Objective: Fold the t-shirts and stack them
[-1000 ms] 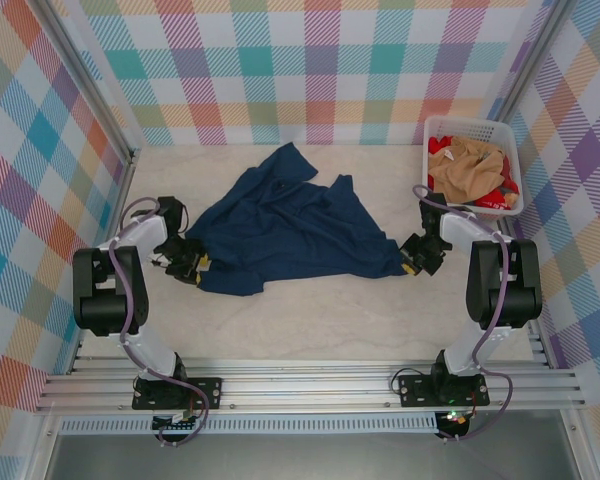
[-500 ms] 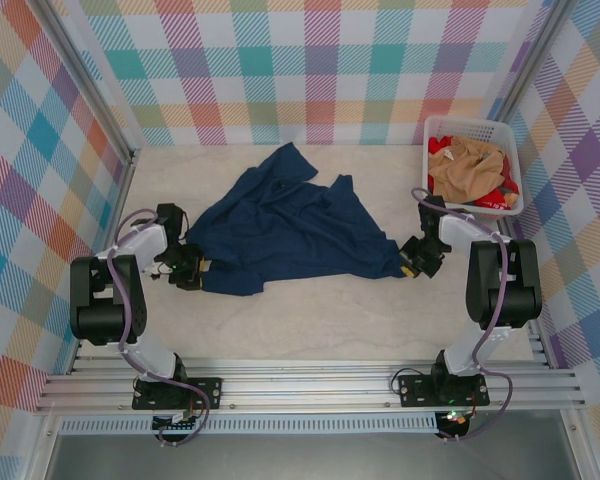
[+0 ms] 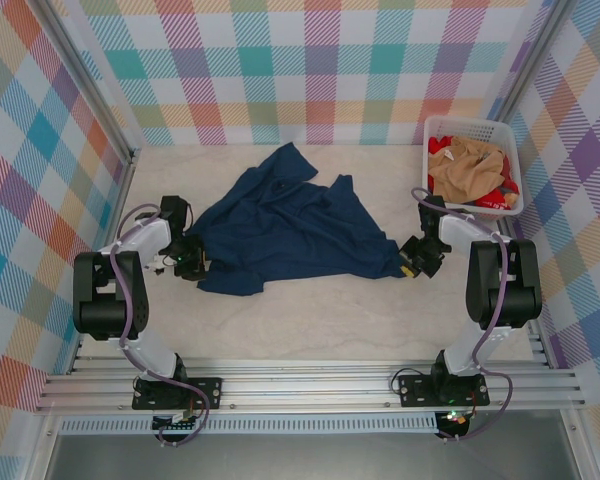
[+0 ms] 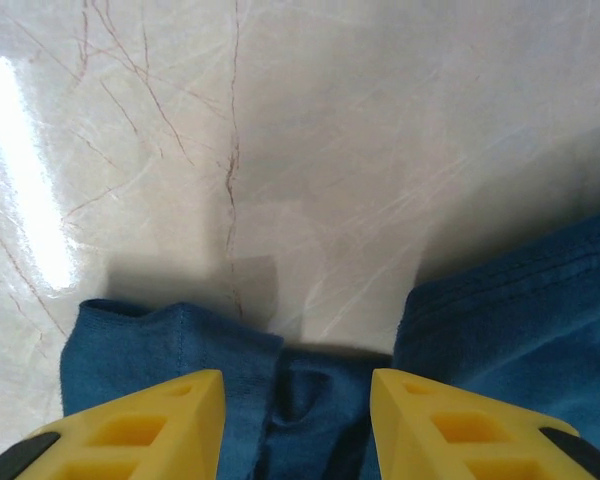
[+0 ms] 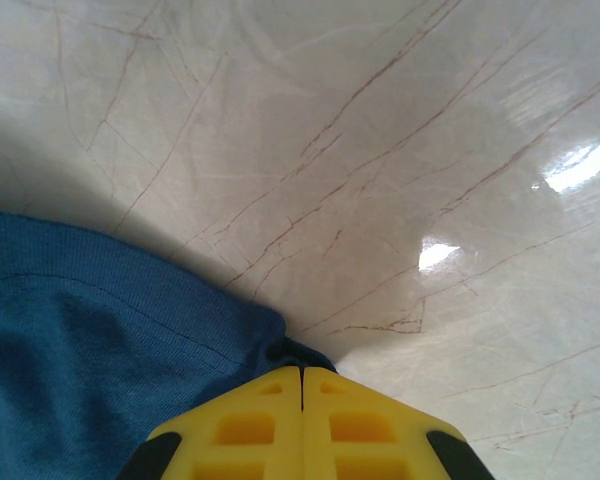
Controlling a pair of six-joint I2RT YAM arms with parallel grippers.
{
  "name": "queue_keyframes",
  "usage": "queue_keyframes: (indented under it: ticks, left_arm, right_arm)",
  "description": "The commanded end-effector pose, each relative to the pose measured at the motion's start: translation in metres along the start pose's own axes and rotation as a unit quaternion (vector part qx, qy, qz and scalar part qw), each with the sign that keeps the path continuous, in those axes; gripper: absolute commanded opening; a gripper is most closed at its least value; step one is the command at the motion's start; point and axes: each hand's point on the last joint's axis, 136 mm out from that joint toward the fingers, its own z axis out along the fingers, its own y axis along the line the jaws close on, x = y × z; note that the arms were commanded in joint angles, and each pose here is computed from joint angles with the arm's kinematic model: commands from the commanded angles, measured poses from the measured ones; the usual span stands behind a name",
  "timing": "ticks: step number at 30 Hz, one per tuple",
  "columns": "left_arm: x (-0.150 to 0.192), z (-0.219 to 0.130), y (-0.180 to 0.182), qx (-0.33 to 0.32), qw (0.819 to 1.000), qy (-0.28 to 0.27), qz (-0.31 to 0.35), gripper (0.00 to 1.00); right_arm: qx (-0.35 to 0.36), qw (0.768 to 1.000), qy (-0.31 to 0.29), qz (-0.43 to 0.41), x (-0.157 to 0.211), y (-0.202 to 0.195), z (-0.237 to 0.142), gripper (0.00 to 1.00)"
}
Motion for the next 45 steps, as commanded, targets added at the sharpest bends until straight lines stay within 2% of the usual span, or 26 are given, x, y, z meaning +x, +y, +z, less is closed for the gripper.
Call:
queue_keyframes:
  ticks: [1,9,11,15,17,24,29,32,35,39,42,45]
  left_arm:
    - [-0.006,0.009,0.020,-0.039,0.999,-0.014,-0.011,0.43]
    - [-0.010,0.027,0.026,-0.051,0.998,-0.019,-0.017,0.39]
    - [-0.012,0.028,0.022,-0.045,0.999,-0.024,-0.018,0.32]
    - [-0.016,0.015,0.016,-0.037,0.998,-0.044,-0.010,0.06]
    - [-0.018,0.003,0.014,-0.029,0.998,-0.055,-0.002,0.01]
    - [-0.015,-0.046,0.008,0.022,0.996,-0.076,0.050,0.00]
    - [-0.001,-0.079,-0.020,0.125,0.985,-0.065,0.105,0.00]
    - [0.011,-0.114,-0.056,0.208,0.964,-0.065,0.155,0.00]
    - [0.024,-0.169,-0.099,0.302,0.926,-0.086,0.211,0.00]
    - [0.044,-0.264,-0.148,0.422,0.862,-0.116,0.256,0.00]
    - [0.056,-0.337,-0.163,0.496,0.810,-0.144,0.278,0.00]
    - [0.062,-0.403,-0.161,0.556,0.762,-0.171,0.283,0.00]
  right_arm:
    - [-0.007,1.000,0.003,0.001,0.003,0.005,-0.003,0.00]
    - [-0.009,1.000,0.004,0.001,0.003,0.006,-0.003,0.00]
    - [-0.010,1.000,0.003,0.001,0.003,0.006,-0.003,0.00]
    - [-0.010,1.000,0.004,0.002,0.003,0.006,-0.003,0.00]
    - [-0.009,1.000,0.005,0.002,0.004,0.005,-0.002,0.00]
    - [-0.024,1.000,-0.009,-0.005,0.001,0.013,-0.013,0.00]
    - [-0.063,0.997,-0.041,-0.032,-0.009,0.038,-0.045,0.00]
    - [-0.114,0.990,-0.066,-0.056,-0.016,0.067,-0.078,0.00]
    - [-0.180,0.973,-0.119,-0.084,-0.030,0.103,-0.132,0.00]
    - [-0.271,0.934,-0.195,-0.126,-0.041,0.146,-0.219,0.00]
    - [-0.335,0.898,-0.241,-0.153,-0.037,0.167,-0.281,0.00]
    - [-0.393,0.859,-0.280,-0.172,-0.024,0.175,-0.336,0.00]
